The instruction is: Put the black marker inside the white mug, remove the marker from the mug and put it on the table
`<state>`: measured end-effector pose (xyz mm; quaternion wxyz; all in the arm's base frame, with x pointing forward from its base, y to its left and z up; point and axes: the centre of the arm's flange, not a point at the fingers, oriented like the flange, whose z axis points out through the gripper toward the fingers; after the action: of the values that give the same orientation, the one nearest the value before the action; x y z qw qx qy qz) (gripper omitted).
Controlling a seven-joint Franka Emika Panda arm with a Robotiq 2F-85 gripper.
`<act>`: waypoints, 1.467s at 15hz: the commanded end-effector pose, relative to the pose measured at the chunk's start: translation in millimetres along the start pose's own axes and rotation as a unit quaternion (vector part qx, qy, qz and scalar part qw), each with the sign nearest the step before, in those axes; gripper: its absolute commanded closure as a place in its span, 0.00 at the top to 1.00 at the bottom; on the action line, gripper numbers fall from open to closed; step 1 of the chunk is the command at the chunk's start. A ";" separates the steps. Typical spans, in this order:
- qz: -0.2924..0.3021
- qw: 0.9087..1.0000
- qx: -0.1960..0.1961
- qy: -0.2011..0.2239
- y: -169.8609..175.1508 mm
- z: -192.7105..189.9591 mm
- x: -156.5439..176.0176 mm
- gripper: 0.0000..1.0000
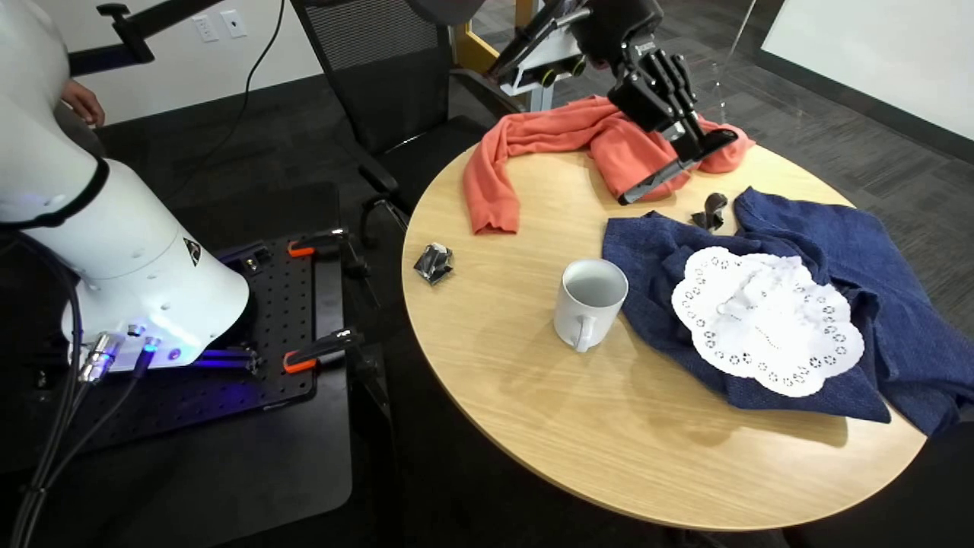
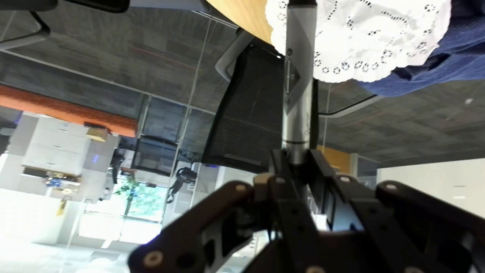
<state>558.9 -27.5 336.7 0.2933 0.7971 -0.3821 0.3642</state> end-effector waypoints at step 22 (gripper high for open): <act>0.145 0.969 -0.179 0.083 -31.7 77.4 -95.3 0.05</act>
<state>562.6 -32.9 219.7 0.3993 0.6467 -0.5174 0.3932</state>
